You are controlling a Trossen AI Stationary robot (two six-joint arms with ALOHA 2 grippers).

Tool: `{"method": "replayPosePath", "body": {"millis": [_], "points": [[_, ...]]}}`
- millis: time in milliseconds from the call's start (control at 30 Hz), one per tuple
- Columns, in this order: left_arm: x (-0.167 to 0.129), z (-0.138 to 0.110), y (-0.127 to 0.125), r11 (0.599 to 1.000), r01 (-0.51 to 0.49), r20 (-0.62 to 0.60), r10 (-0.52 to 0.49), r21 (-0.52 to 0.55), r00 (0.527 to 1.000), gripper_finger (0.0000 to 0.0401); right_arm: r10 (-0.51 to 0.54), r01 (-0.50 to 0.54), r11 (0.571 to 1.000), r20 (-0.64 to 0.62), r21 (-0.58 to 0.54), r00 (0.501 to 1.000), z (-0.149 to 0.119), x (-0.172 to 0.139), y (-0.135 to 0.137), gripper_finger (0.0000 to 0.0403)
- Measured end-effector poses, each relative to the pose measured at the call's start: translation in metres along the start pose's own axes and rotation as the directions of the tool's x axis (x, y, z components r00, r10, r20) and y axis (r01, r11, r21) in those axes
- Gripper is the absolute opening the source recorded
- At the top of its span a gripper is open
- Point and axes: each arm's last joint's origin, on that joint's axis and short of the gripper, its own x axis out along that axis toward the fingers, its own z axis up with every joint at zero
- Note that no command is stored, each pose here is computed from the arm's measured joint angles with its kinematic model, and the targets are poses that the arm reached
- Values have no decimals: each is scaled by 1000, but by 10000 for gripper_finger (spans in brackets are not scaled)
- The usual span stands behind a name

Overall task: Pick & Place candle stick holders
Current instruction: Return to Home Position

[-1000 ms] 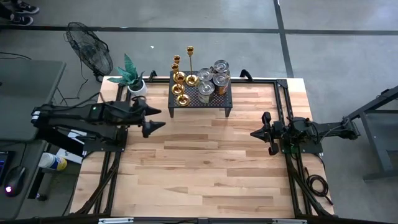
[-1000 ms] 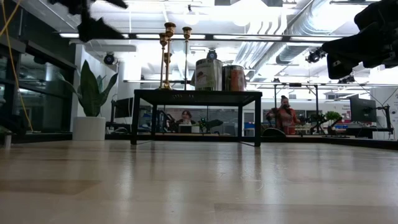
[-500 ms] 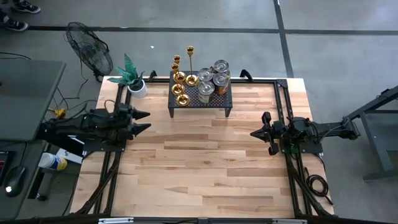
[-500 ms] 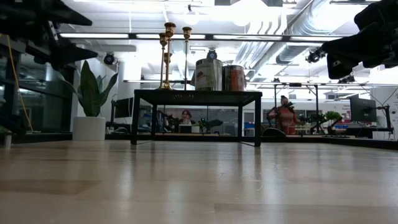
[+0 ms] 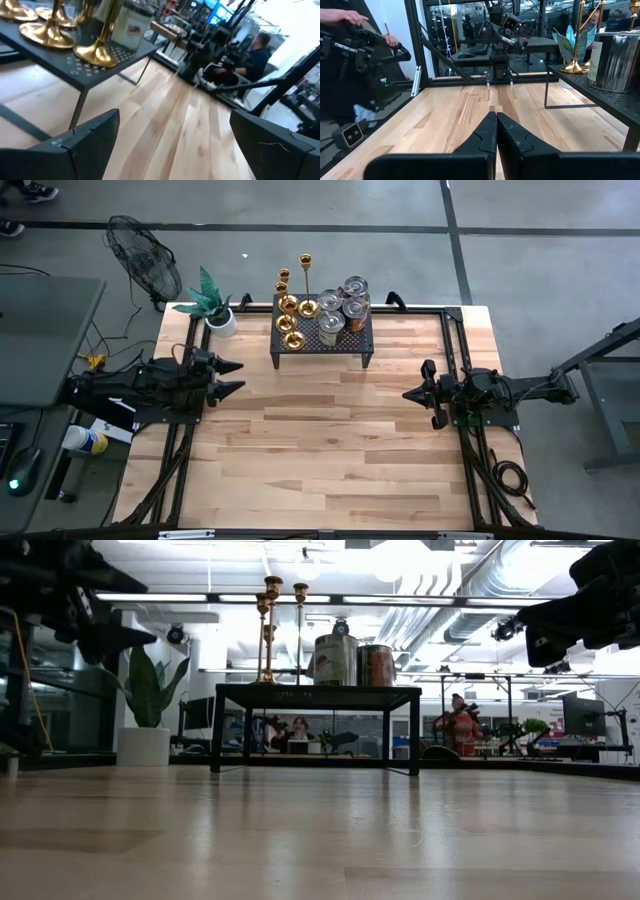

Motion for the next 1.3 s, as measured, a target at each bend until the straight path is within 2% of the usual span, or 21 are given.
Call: {"method": "replayPosePath", "body": {"millis": [333, 867, 1100, 1300], "points": [[8, -24, 7, 1000, 0, -97, 2, 29, 995, 374, 0, 0, 1000, 0, 0, 1000, 0, 0, 0, 0], [7, -33, 12, 998, -27, -185, 38, 62, 982, 374, 0, 0, 1000, 0, 0, 1000, 0, 0, 0, 0], [7, -34, 11, 998, 4, -218, 8, 55, 976, 374, 0, 0, 1000, 0, 0, 1000, 0, 0, 0, 0], [6, -35, 9, 997, 73, -257, -63, 30, 964, 374, 1, -1, 1000, 0, 0, 1000, 0, 0, 0, 0]]}}
